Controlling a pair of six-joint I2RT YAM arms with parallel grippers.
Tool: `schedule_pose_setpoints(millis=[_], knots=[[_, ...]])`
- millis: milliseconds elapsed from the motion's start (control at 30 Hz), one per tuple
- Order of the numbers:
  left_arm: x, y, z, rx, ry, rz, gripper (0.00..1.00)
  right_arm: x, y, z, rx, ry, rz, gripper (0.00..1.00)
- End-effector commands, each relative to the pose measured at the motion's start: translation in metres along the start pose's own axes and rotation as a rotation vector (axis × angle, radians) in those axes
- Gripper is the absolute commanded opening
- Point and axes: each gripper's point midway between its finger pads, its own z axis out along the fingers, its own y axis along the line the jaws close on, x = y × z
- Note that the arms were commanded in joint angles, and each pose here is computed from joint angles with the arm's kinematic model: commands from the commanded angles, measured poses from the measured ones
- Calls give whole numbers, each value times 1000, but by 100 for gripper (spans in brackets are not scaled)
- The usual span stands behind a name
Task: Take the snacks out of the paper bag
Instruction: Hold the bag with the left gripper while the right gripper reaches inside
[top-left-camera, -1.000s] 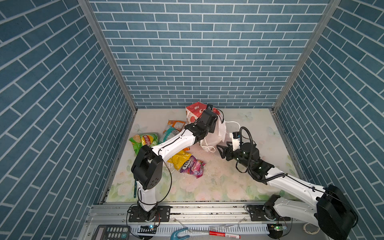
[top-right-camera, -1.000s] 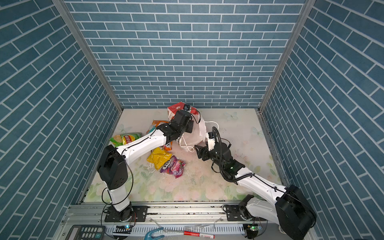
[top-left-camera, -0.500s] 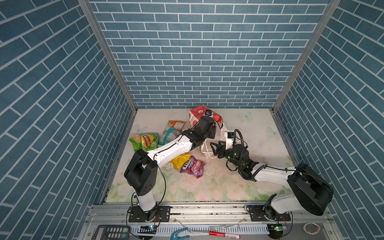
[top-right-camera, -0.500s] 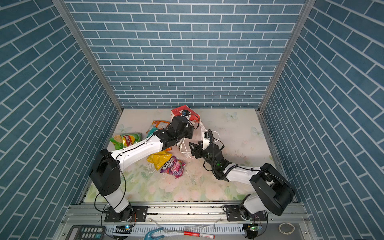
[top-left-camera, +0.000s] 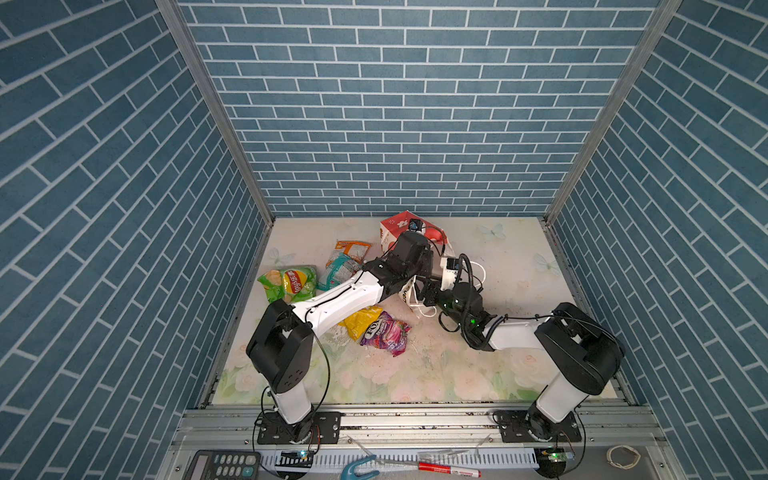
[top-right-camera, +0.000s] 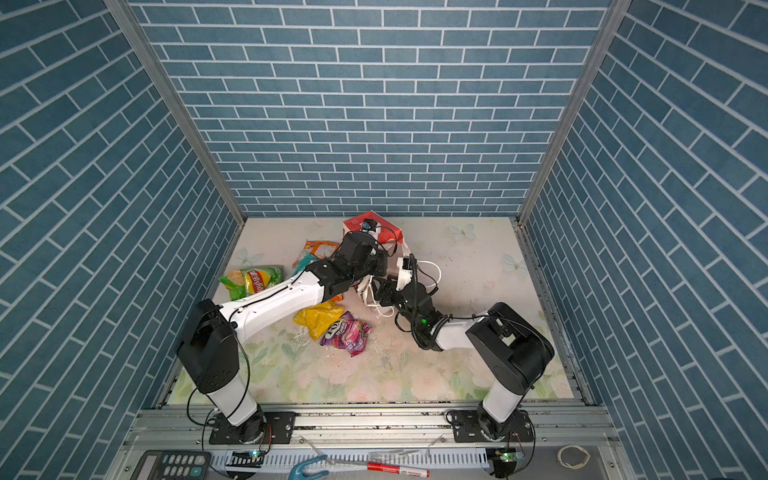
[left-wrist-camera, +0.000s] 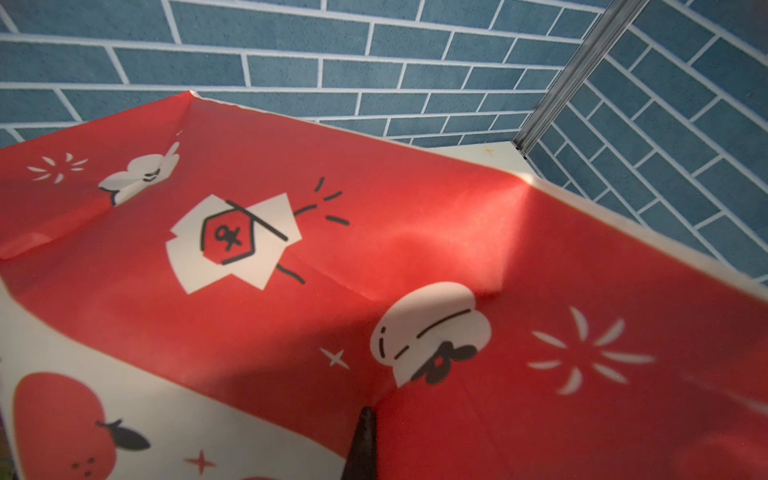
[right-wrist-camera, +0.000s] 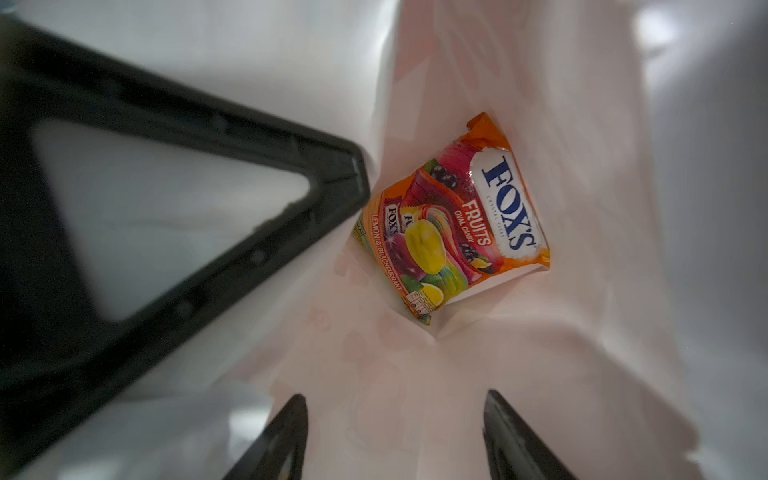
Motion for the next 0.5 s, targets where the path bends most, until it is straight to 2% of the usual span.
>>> schedule_pose_setpoints(millis=[0, 167, 467], knots=[[-16, -13, -14, 33, -3, -8, 0, -6, 17, 8, -62, -18, 14, 65], [-26, -23, -18, 65, 3, 6, 0, 6, 11, 19, -25, 25, -25, 65], [-26, -20, -33, 60, -3, 35, 0, 0, 6, 44, -3, 15, -5, 79]])
